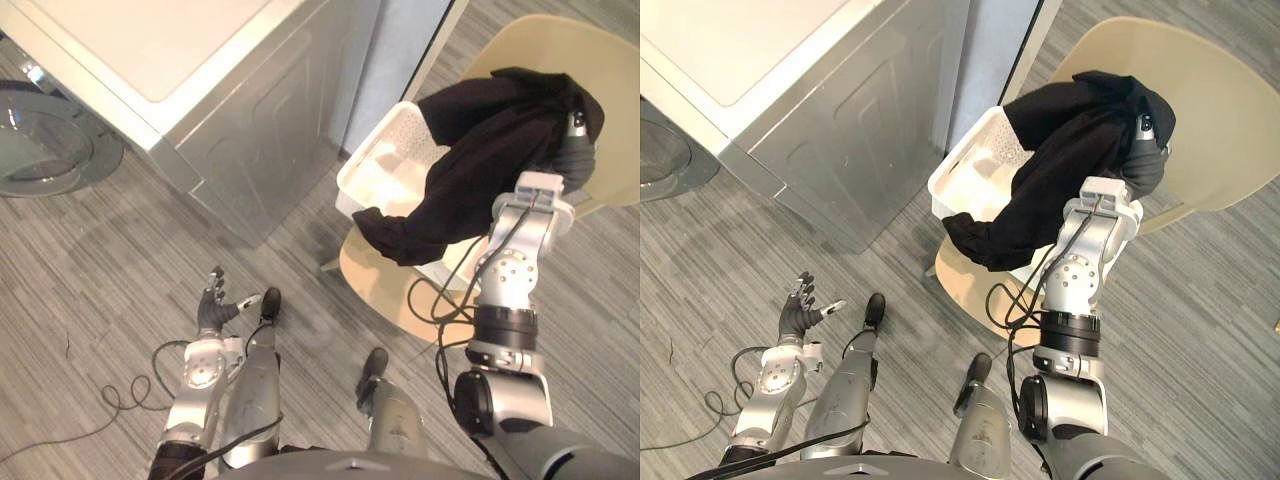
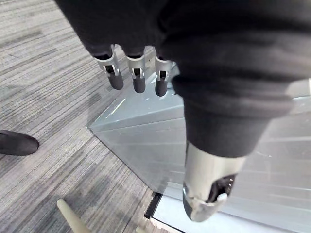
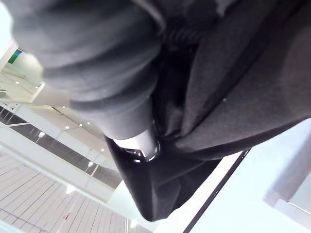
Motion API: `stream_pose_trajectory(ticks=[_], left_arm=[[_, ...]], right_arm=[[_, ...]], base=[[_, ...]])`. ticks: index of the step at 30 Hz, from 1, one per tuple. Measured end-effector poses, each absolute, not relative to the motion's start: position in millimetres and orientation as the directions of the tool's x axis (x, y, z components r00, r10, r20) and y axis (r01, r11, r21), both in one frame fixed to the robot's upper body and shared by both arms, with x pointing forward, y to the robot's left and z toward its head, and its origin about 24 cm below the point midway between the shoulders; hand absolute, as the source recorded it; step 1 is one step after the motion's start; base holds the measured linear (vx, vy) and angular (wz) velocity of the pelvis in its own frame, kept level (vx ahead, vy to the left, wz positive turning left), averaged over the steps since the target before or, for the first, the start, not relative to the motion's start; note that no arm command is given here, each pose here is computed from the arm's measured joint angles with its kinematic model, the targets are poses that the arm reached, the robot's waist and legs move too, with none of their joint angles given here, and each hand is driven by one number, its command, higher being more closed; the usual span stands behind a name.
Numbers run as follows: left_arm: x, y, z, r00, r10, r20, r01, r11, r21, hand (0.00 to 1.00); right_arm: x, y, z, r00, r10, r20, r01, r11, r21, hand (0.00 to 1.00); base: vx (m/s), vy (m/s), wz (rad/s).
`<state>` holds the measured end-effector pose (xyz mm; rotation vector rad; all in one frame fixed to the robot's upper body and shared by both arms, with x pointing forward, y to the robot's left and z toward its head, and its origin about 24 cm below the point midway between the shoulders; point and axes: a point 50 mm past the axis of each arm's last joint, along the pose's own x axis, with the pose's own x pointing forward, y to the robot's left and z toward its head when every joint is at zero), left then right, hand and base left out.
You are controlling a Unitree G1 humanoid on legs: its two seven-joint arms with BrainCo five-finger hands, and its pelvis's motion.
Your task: Pick up the laundry basket with both hands and put the clothes into the washing machine.
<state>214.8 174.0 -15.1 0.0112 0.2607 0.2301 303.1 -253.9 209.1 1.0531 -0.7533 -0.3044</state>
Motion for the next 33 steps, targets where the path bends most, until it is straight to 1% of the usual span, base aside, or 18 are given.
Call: stream_pose_trajectory(ticks=[1, 5, 8, 11, 14, 17, 19, 21, 24, 25, 26, 28, 29, 30, 31, 32, 33], left_arm=[[209, 178, -13, 0.938, 0.241, -0.247, -0.239, 0.970, 0.041, 0.00], [206, 193, 7, 0.939, 0.302, -0.163, -0.299, 0.953, 0.043, 0.00], [206, 206, 28, 0.928, 0.367, -0.066, -0.363, 0.930, 0.061, 0.00], [205, 214, 57, 0.908, 0.416, 0.058, -0.419, 0.907, 0.046, 0.00], [198, 220, 90, 0.851, 0.477, 0.219, -0.503, 0.860, 0.083, 0.00], [189, 224, 121, 0.768, 0.514, 0.381, -0.589, 0.801, 0.108, 0.00], [184, 221, 135, 0.719, 0.518, 0.464, -0.634, 0.762, 0.132, 0.00], [181, 213, 148, 0.689, 0.492, 0.531, -0.644, 0.752, 0.139, 0.00], [182, 194, 159, 0.699, 0.399, 0.594, -0.565, 0.817, 0.116, 0.00], [185, 183, 161, 0.717, 0.341, 0.608, -0.507, 0.854, 0.119, 0.00], [187, 178, 163, 0.724, 0.313, 0.614, -0.478, 0.870, 0.121, 0.00], [197, 155, 166, 0.755, 0.195, 0.626, -0.338, 0.934, 0.116, 0.00], [201, 148, 165, 0.765, 0.165, 0.623, -0.299, 0.947, 0.116, 0.00], [209, 136, 162, 0.788, 0.106, 0.607, -0.222, 0.968, 0.119, 0.00], [218, 123, 157, 0.812, 0.039, 0.583, -0.141, 0.981, 0.130, 0.00], [222, 117, 155, 0.822, 0.009, 0.569, -0.103, 0.986, 0.133, 0.00], [230, 104, 150, 0.837, -0.053, 0.545, -0.037, 0.987, 0.154, 0.00]], right_arm=[[300, -257, 203, 0.717, -0.573, 0.397, -0.097, 0.482, 0.871, 1.00], [291, -267, 198, 0.695, -0.603, 0.391, -0.077, 0.478, 0.875, 1.00], [286, -270, 203, 0.673, -0.614, 0.411, -0.095, 0.480, 0.872, 1.00], [283, -275, 205, 0.657, -0.629, 0.416, -0.095, 0.479, 0.873, 1.00], [280, -281, 208, 0.640, -0.640, 0.425, -0.087, 0.490, 0.868, 1.00], [279, -285, 208, 0.631, -0.647, 0.428, -0.074, 0.498, 0.864, 1.00], [278, -285, 208, 0.627, -0.648, 0.431, -0.058, 0.514, 0.856, 1.00], [278, -285, 208, 0.626, -0.648, 0.433, -0.055, 0.517, 0.854, 1.00], [280, -283, 207, 0.636, -0.640, 0.432, -0.052, 0.522, 0.851, 1.00], [282, -282, 208, 0.646, -0.627, 0.436, -0.048, 0.536, 0.843, 1.00], [283, -280, 208, 0.653, -0.617, 0.438, -0.047, 0.545, 0.837, 1.00], [288, -274, 209, 0.684, -0.578, 0.445, -0.046, 0.575, 0.817, 1.00], [289, -272, 209, 0.692, -0.569, 0.444, -0.046, 0.579, 0.814, 1.00], [291, -268, 208, 0.706, -0.553, 0.443, -0.049, 0.586, 0.809, 1.00], [293, -263, 207, 0.721, -0.531, 0.446, -0.051, 0.601, 0.798, 1.00], [293, -261, 207, 0.726, -0.521, 0.448, -0.046, 0.613, 0.789, 1.00], [295, -256, 205, 0.740, -0.501, 0.449, -0.042, 0.632, 0.774, 1.00]], base=[[0.11, -0.029, 0.18], [0.11, -0.030, 0.14], [0.04, -0.031, 0.07], [0.00, -0.022, 0.05], [0.00, 0.000, 0.00], [0.00, -0.004, -0.02], [-0.03, -0.002, -0.05], [-0.05, 0.003, -0.14], [-0.04, 0.012, -0.19], [-0.02, 0.010, -0.15], [-0.04, 0.014, -0.25], [-0.04, 0.010, -0.31], [-0.04, 0.006, -0.26], [-0.04, 0.004, -0.26], [-0.04, 0.003, -0.25], [-0.03, -0.001, -0.23], [-0.03, -0.002, -0.23]])
